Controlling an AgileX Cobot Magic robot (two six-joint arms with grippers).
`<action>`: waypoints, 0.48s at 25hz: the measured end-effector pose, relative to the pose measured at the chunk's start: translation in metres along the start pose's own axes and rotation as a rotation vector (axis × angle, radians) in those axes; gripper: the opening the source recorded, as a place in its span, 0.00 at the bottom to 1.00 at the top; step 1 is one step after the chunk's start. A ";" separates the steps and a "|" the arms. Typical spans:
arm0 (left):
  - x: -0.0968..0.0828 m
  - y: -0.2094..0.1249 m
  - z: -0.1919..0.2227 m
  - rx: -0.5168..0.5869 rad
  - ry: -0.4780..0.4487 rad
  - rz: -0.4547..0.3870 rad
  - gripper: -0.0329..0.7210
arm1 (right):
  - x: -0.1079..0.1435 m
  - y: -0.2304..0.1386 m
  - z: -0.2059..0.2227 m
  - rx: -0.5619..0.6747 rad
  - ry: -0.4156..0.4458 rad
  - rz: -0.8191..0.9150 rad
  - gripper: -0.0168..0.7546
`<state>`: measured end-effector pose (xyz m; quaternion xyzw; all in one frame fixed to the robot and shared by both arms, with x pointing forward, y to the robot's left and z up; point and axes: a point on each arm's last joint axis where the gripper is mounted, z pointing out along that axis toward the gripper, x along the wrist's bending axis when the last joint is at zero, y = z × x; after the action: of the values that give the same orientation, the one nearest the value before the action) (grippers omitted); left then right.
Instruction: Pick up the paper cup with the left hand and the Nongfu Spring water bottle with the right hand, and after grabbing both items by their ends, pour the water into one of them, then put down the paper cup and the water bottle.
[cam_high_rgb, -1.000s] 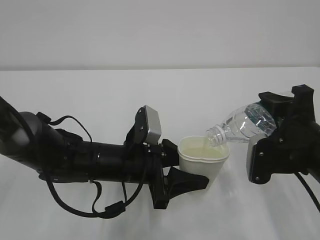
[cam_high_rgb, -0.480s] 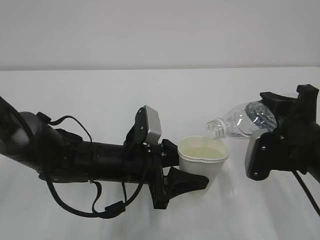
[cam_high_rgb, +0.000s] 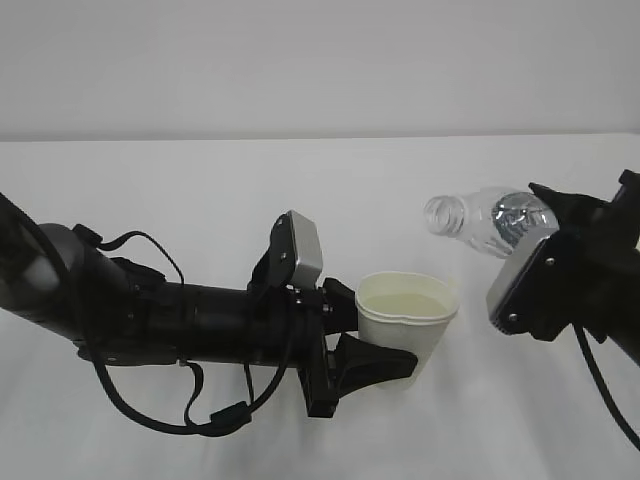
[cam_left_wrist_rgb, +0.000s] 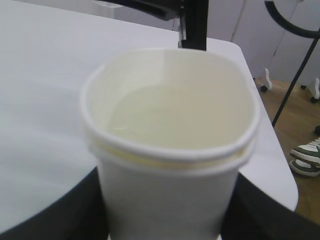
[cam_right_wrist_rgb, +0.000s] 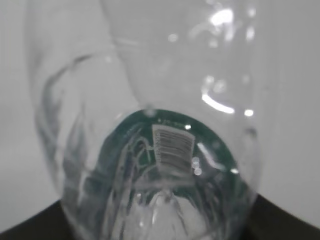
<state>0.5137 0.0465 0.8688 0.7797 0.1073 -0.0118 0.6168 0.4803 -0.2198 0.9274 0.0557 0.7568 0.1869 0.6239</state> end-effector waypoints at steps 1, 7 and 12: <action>0.000 0.000 0.000 0.000 0.000 0.000 0.60 | 0.000 0.000 0.000 0.000 0.000 0.039 0.51; 0.001 -0.001 0.000 0.008 0.006 -0.001 0.59 | 0.000 0.000 0.000 0.000 0.000 0.268 0.51; 0.001 -0.002 0.000 0.017 0.012 -0.001 0.59 | -0.001 -0.002 0.000 0.016 -0.010 0.455 0.51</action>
<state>0.5145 0.0470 0.8671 0.7849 0.1112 -0.0083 0.6095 0.4807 -0.2215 0.9273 0.2309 0.7232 0.3166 0.5687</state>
